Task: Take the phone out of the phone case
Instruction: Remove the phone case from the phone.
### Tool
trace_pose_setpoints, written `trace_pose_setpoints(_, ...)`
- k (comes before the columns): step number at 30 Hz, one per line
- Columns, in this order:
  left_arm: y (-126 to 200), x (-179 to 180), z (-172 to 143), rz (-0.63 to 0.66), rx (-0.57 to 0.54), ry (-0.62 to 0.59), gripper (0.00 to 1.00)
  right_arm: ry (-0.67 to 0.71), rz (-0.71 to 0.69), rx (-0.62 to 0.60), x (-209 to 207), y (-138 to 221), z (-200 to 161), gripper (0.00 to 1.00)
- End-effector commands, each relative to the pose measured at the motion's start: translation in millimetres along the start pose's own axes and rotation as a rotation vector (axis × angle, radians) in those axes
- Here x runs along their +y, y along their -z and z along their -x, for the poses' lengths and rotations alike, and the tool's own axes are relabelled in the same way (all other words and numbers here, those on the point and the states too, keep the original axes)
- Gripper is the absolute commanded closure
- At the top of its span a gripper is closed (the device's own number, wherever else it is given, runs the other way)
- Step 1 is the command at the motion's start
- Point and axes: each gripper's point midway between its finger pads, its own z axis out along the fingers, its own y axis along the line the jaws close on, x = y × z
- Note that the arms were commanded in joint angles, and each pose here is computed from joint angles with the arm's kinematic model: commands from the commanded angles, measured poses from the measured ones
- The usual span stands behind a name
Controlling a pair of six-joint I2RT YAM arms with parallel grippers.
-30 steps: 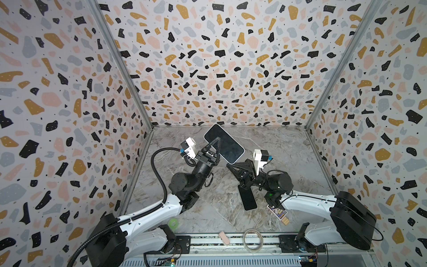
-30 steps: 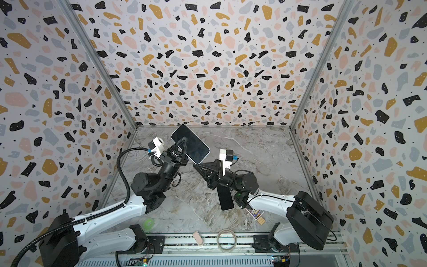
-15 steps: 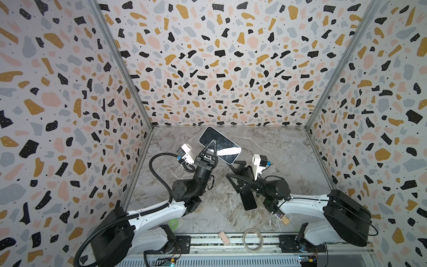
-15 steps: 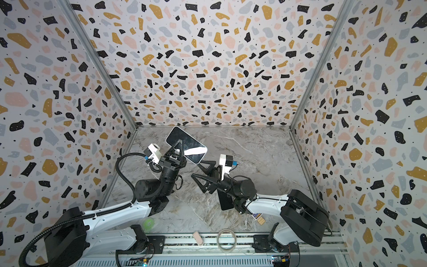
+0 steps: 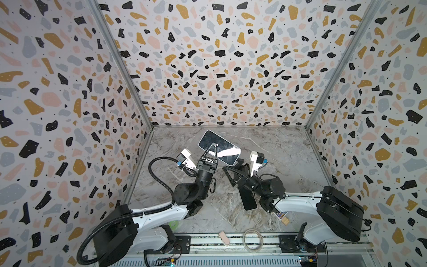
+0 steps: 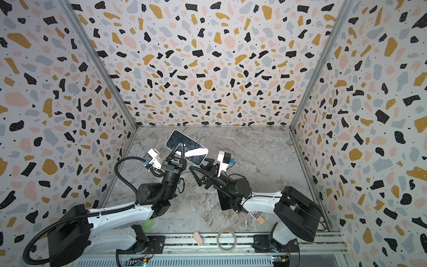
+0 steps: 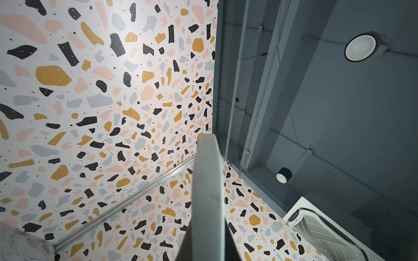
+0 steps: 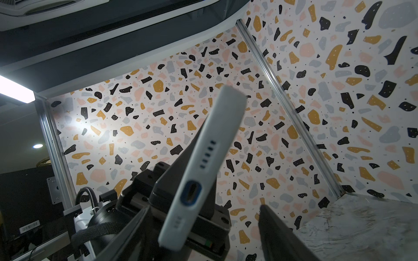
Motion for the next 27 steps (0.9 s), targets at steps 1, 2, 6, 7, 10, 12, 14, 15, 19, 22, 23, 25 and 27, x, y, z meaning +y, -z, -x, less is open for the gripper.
trace_pose_setpoints(1, 6.1, -40.8, 34.9, -0.131, -0.128, 0.034, 1.00, 0.071, 0.183, -0.263, 53.7, 5.3, 67.2, 0.28)
trace_pose_setpoints(2, 6.3, -41.8, 35.6, -0.134, -0.128, 0.034, 1.00, 0.072, 0.175, -0.266, 53.0, 7.2, 68.1, 0.30)
trace_pose_setpoints(6, 4.7, -46.3, 32.9, -0.144, -0.107, 0.037, 1.00, 0.057, 0.155, -0.260, 47.2, 14.0, 68.7, 0.39)
trace_pose_setpoints(7, 4.0, -46.8, 31.8, -0.145, -0.101, 0.035, 1.00, 0.053, 0.161, -0.256, 48.1, 14.0, 68.3, 0.40)
trace_pose_setpoints(10, 2.4, -47.9, 28.7, -0.152, -0.087, 0.046, 1.00, 0.048, 0.177, -0.253, 50.2, 12.8, 69.1, 0.43)
trace_pose_setpoints(12, 2.5, -47.3, 28.1, -0.149, -0.084, 0.044, 1.00, 0.048, 0.183, -0.252, 51.5, 12.6, 69.6, 0.45)
trace_pose_setpoints(14, 3.2, -44.6, 28.1, -0.139, -0.084, 0.041, 1.00, 0.046, 0.188, -0.251, 52.6, 12.6, 70.1, 0.47)
trace_pose_setpoints(15, 3.1, -44.7, 28.0, -0.140, -0.084, 0.041, 1.00, 0.045, 0.189, -0.250, 53.0, 12.7, 70.0, 0.48)
trace_pose_setpoints(19, 3.9, -44.5, 28.2, -0.139, -0.084, 0.041, 1.00, 0.046, 0.182, -0.249, 52.4, 15.1, 69.6, 0.53)
trace_pose_setpoints(22, 4.1, -43.8, 27.8, -0.136, -0.082, 0.036, 1.00, 0.049, 0.177, -0.256, 52.3, 17.6, 72.3, 0.54)
trace_pose_setpoints(23, 4.2, -42.7, 27.8, -0.132, -0.082, 0.036, 1.00, 0.050, 0.175, -0.258, 51.7, 17.9, 73.2, 0.54)
trace_pose_setpoints(25, 4.2, -42.2, 27.0, -0.131, -0.080, 0.036, 1.00, 0.049, 0.178, -0.257, 52.2, 18.1, 73.9, 0.55)
trace_pose_setpoints(27, 3.0, -42.7, 25.5, -0.134, -0.074, 0.037, 1.00, 0.050, 0.183, -0.256, 52.8, 17.4, 74.0, 0.57)
